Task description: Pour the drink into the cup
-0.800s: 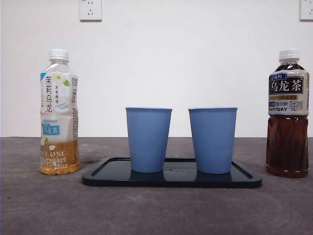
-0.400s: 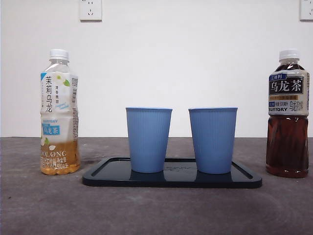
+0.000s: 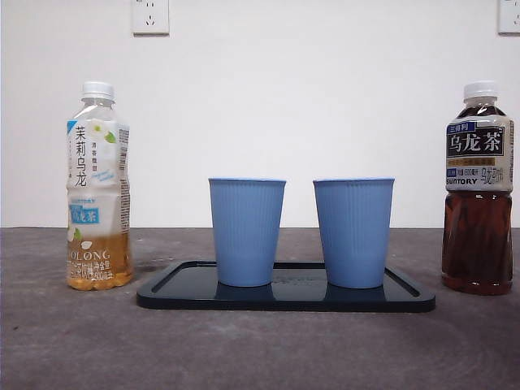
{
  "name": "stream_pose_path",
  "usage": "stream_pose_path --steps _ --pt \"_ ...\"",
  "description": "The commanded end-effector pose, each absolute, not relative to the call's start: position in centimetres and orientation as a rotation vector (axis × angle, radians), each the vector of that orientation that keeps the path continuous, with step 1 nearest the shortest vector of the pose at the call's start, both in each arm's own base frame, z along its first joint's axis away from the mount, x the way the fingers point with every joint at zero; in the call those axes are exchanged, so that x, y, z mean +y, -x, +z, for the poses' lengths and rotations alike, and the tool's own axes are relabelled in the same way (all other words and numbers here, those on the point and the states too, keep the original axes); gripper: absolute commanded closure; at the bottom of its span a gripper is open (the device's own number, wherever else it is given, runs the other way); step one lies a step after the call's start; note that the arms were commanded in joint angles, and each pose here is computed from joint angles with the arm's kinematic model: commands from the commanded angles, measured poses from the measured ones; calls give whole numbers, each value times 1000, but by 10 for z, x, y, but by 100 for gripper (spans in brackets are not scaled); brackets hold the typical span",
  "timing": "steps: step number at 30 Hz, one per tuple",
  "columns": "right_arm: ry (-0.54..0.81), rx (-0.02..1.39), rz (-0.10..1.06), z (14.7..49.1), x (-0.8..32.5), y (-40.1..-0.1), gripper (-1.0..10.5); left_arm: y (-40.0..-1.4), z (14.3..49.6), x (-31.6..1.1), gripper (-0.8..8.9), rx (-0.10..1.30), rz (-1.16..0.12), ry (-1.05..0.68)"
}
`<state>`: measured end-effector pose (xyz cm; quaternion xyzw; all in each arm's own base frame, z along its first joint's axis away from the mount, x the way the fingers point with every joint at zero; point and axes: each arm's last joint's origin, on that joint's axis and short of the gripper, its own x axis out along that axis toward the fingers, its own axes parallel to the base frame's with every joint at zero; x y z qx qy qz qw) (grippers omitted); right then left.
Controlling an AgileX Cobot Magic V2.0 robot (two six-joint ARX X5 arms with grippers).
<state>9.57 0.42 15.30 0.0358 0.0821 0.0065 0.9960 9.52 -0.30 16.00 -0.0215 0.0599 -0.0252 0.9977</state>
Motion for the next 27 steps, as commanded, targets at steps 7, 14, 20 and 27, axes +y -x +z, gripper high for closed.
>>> stream_pose_path --steps 7,14,20,27 --pt "8 151 2 152 3 -96 931 -96 154 -3 786 127 -51 38" --pt "8 148 2 152 3 -96 932 -96 154 -3 786 127 -51 38" --pt "8 148 2 152 3 -96 931 -96 154 -3 785 127 -51 38" --pt "8 148 2 152 3 -96 932 -96 154 -3 785 127 -51 38"
